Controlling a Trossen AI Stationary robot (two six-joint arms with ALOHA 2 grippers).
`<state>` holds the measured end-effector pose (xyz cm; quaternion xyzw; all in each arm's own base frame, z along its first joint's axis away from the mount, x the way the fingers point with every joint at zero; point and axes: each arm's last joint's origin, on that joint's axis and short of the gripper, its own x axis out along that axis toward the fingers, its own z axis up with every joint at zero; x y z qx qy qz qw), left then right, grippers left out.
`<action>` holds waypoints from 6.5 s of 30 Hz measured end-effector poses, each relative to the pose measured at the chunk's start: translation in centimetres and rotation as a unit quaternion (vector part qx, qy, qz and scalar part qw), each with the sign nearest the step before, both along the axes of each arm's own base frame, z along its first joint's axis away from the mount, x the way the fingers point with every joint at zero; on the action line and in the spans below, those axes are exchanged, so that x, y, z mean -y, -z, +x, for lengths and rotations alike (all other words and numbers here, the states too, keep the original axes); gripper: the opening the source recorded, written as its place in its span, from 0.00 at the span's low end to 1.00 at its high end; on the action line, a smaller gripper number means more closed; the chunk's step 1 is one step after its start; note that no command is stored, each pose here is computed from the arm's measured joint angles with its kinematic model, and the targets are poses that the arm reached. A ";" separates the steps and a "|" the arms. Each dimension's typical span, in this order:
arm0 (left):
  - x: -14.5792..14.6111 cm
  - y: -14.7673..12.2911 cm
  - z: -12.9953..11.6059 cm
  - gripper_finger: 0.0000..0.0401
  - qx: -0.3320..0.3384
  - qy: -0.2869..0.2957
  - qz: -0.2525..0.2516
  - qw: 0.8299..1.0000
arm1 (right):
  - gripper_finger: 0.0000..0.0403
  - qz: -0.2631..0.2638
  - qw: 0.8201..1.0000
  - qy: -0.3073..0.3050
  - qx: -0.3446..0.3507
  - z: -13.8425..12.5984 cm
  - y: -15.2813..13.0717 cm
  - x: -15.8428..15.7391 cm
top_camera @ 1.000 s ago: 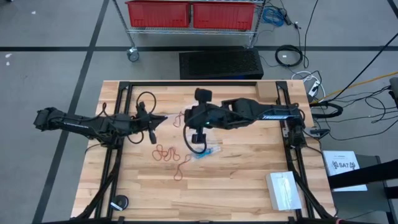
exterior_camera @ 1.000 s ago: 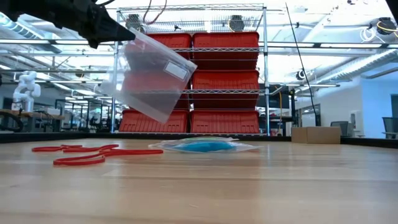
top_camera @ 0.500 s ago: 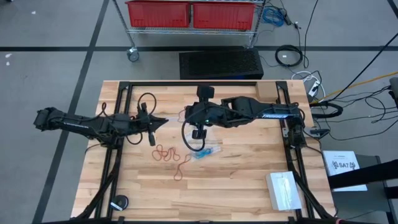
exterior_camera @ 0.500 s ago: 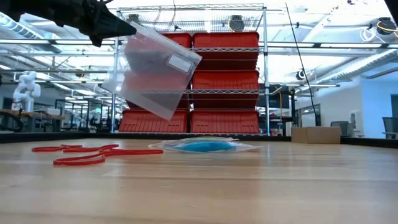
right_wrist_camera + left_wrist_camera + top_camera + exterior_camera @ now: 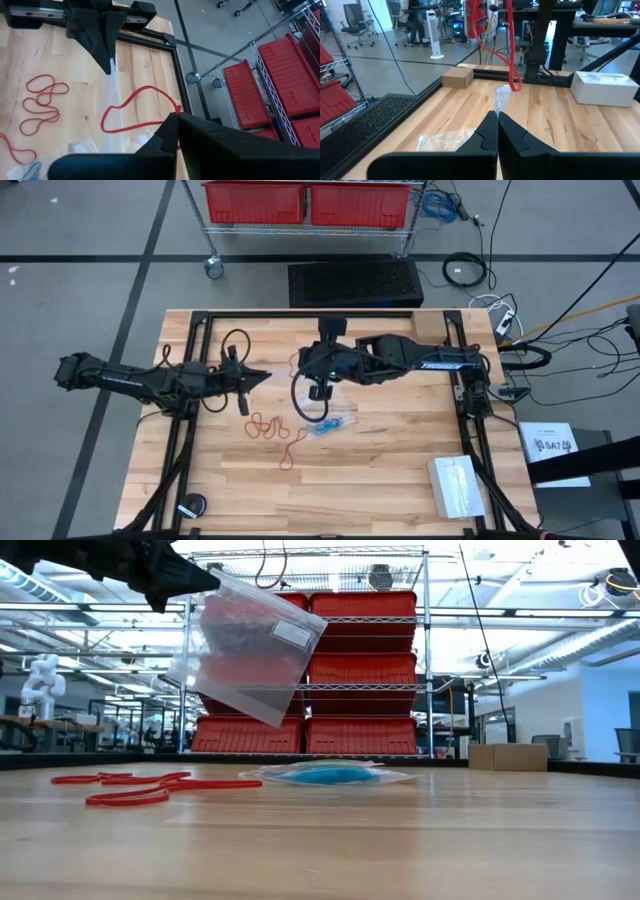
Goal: Sort rubber bands
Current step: Put the red rubber band into the right transparent zip bag
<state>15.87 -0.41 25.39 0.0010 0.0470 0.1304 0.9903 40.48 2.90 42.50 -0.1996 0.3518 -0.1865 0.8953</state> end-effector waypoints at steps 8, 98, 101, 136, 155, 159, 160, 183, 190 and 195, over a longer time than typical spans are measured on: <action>0.0 0.0 0.0 0.00 -0.001 0.005 0.000 1.000 | 0.00 -0.002 1.000 -0.001 -0.001 0.0 0.0 0.0; -0.1 -0.5 0.0 0.00 0.030 -0.016 -0.013 0.999 | 0.00 0.034 0.999 -0.006 0.001 -0.3 0.0 -0.2; -0.1 -0.5 0.0 0.00 0.031 -0.016 -0.014 0.999 | 0.00 0.051 0.999 -0.016 0.001 -0.2 0.1 -0.3; 0.0 -0.5 0.0 0.00 0.032 0.001 -0.014 0.999 | 0.00 0.136 0.987 -0.040 -0.070 4.7 6.8 3.0; 0.0 -0.5 0.0 0.00 0.032 -0.001 -0.014 0.999 | 0.03 0.191 0.975 -0.084 -0.075 6.6 9.1 3.2; 0.0 -0.6 0.0 0.00 0.032 -0.002 -0.014 0.999 | 0.11 0.191 0.975 -0.082 -0.074 6.6 9.1 3.2; 0.0 -0.5 0.0 0.00 0.032 -0.002 -0.014 0.999 | 0.13 0.190 0.976 -0.082 -0.069 6.6 9.0 3.2; -0.1 -0.2 0.4 0.00 0.020 -0.019 -0.010 1.000 | 0.38 0.124 0.986 -0.113 0.006 3.3 2.7 0.5; -0.1 -0.2 0.4 0.00 0.020 -0.019 -0.010 1.000 | 0.38 0.113 0.990 -0.074 -0.028 -0.6 0.4 0.5; -0.1 -0.2 0.4 0.00 0.020 -0.019 -0.010 1.000 | 0.38 0.134 0.987 -0.047 -0.072 -2.8 -0.1 0.7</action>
